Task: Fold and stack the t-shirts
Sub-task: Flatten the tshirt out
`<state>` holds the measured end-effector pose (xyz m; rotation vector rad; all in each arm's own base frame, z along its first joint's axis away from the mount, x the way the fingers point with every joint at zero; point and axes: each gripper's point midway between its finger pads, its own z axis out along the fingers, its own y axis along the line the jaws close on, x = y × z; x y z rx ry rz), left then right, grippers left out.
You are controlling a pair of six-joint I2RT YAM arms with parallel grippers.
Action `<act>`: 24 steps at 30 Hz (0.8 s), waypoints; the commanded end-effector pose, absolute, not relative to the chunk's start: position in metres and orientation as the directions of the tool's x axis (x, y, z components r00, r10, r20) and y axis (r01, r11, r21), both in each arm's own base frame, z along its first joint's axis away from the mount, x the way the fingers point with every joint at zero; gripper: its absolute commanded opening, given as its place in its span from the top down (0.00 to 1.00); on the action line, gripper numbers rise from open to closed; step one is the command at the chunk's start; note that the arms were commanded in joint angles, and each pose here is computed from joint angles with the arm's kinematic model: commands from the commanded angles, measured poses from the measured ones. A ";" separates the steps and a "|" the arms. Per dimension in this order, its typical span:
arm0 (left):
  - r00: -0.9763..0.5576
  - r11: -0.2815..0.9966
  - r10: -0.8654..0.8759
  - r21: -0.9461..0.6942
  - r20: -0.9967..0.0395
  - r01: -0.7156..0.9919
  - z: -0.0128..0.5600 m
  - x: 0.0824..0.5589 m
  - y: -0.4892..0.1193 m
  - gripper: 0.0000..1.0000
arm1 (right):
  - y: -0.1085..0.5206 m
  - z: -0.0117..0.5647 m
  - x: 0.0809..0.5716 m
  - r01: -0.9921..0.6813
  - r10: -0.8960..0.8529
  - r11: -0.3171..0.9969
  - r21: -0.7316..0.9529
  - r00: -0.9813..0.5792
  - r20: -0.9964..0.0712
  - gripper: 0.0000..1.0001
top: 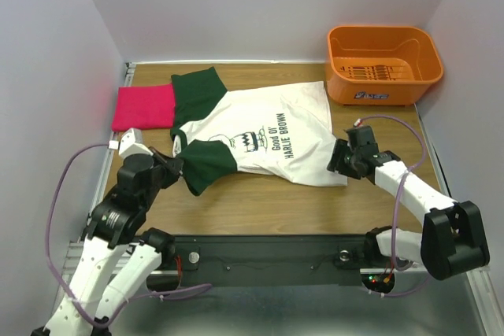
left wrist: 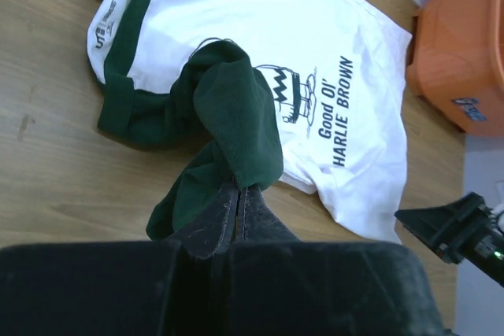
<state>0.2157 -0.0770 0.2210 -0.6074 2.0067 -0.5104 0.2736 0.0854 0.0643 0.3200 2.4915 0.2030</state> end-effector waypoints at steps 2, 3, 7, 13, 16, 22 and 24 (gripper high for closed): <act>-0.405 0.749 -0.650 -0.634 -0.643 -0.195 0.244 0.186 -0.069 1.00 | 0.067 0.049 0.259 0.331 0.430 0.900 0.284 -0.778 -0.457 0.38; -0.405 0.750 -0.647 -0.634 -0.646 -0.189 0.247 0.183 -0.069 1.00 | 0.061 0.046 0.258 0.363 0.462 0.885 0.292 -0.769 -0.442 0.38; -0.441 0.742 -0.640 -0.656 -0.630 -0.140 0.255 0.173 -0.077 1.00 | 0.054 0.035 0.246 0.423 0.516 0.855 0.301 -0.755 -0.406 0.37; -0.472 0.727 -0.638 -0.678 -0.609 -0.108 0.249 0.168 -0.085 1.00 | 0.052 0.034 0.243 0.435 0.528 0.848 0.304 -0.747 -0.405 0.39; -0.479 0.725 -0.637 -0.681 -0.604 -0.103 0.245 0.167 -0.087 1.00 | 0.057 0.036 0.242 0.422 0.529 0.844 0.330 -0.753 -0.391 0.45; -0.475 0.724 -0.637 -0.683 -0.607 -0.099 0.244 0.169 -0.088 1.00 | 0.059 0.026 0.233 0.443 0.543 0.835 0.327 -0.762 -0.353 0.48; -0.476 0.728 -0.634 -0.678 -0.610 -0.100 0.243 0.169 -0.087 1.00 | 0.058 0.023 0.231 0.453 0.549 0.831 0.322 -0.760 -0.348 0.48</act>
